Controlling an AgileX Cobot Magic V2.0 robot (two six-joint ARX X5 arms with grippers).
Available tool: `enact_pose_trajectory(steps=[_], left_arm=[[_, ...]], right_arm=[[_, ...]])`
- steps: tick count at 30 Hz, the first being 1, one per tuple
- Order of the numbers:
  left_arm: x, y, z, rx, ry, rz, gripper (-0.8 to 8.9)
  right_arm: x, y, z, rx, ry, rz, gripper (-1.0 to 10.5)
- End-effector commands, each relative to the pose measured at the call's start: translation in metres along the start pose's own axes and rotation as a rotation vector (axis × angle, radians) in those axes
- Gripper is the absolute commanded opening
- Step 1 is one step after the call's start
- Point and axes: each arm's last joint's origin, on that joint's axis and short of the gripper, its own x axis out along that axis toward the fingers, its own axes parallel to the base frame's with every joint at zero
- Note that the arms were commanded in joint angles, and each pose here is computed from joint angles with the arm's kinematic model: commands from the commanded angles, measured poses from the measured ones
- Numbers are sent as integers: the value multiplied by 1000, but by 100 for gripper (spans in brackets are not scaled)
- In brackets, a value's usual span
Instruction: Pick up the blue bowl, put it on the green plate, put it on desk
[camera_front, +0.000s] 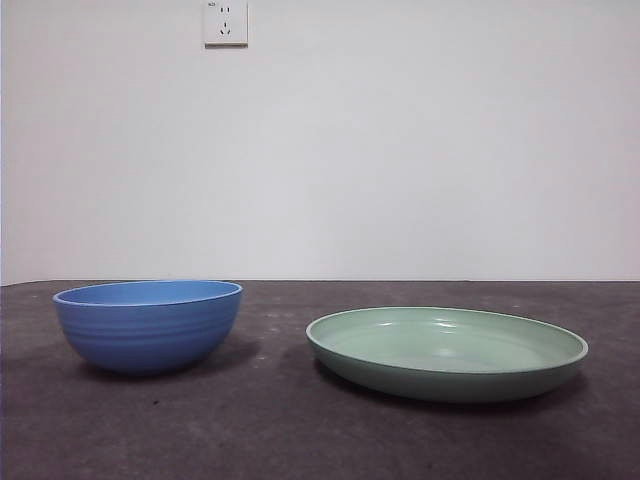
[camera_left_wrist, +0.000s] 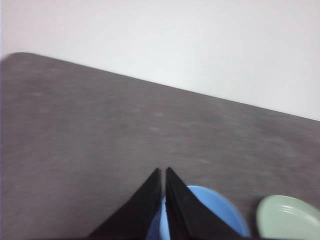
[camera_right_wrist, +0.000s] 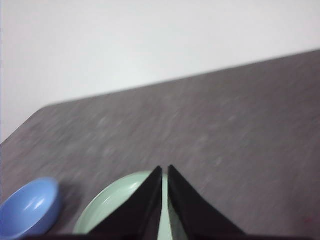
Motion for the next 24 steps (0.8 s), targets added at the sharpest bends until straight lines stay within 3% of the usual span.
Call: enact_pose_trajectory(steps=[1,6,13,18,24], left_arm=[[-1,-8,21,-5,24,-50,15],[4,-19,50,35,104,-170,15],[21,-27,72,-14,296,-288,17],[32,-29,73,-7,340,-319,19],[38,-28,68,-22,397,-314,29]], right_arm=[[0,6,10,34,103,36,13],[6,11,24,-5,265,106,13],[20,15,40,3,423,212,13],[30,15,44,17,462,292,13],[32,15,44,23,472,290,13]])
